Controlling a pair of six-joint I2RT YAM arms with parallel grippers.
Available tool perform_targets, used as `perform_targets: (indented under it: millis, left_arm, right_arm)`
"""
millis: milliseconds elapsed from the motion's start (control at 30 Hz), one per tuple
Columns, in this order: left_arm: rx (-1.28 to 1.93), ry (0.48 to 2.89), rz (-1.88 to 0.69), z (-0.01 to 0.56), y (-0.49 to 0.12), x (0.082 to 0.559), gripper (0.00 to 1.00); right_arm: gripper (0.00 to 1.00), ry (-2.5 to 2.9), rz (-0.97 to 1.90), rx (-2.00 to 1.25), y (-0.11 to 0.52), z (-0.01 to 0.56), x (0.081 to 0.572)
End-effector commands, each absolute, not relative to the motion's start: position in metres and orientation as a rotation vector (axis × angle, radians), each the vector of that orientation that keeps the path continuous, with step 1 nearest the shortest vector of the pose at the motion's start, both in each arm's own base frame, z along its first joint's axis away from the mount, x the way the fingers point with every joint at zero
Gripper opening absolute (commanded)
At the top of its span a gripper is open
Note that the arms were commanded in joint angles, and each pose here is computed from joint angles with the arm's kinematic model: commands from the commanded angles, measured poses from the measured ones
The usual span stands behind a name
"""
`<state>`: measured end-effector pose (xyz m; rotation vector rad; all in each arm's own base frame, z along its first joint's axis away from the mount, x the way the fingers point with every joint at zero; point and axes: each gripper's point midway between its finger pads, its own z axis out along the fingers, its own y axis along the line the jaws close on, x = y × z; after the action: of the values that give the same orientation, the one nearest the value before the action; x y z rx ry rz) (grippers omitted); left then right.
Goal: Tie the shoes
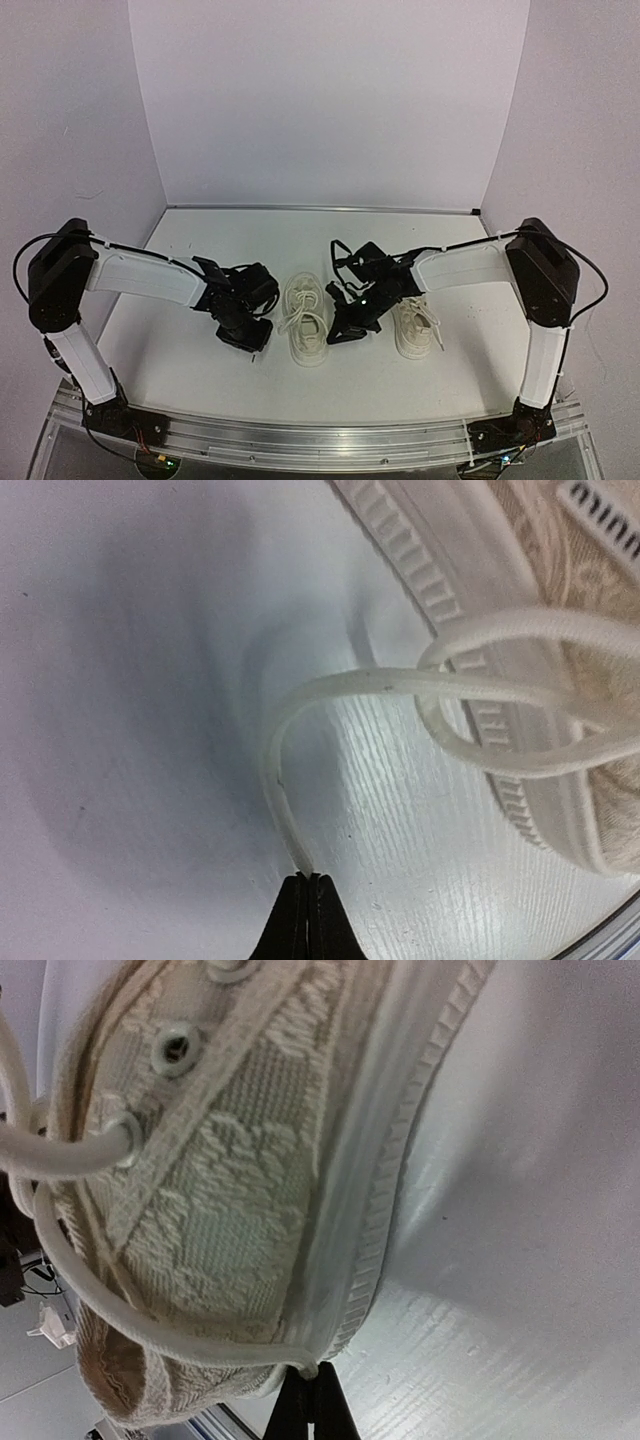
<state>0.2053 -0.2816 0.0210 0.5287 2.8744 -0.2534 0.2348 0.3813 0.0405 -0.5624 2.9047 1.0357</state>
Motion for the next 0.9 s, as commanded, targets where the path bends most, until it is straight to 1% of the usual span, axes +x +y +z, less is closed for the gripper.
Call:
perform_targets:
  millis: [0,200,400,467,667,867]
  left_arm:
    - [0.444,2.809,-0.376,0.050,-0.288,0.217,0.00]
    - [0.329,2.753,-0.427,0.076,-0.280,0.228,0.00]
    - [0.112,2.661,-0.471,0.121,-0.245,0.254,0.00]
    - [0.057,2.643,-0.472,0.131,-0.232,0.263,0.00]
    - [-0.060,2.653,-0.404,0.140,-0.194,0.273,0.00]
    - [-0.205,2.708,-0.279,0.123,-0.151,0.269,0.00]
  right_arm:
    - [0.00,2.828,1.095,-0.610,0.401,0.055,0.240]
    - [0.00,2.817,1.062,-0.534,0.377,0.071,0.243]
    - [0.00,2.687,0.993,-0.319,0.308,0.145,0.269]
    - [0.00,2.683,0.949,-0.265,0.285,0.154,0.274]
    - [0.00,2.763,0.721,-0.173,0.230,0.137,0.270]
    - [0.00,2.820,0.514,-0.104,0.183,0.120,0.259]
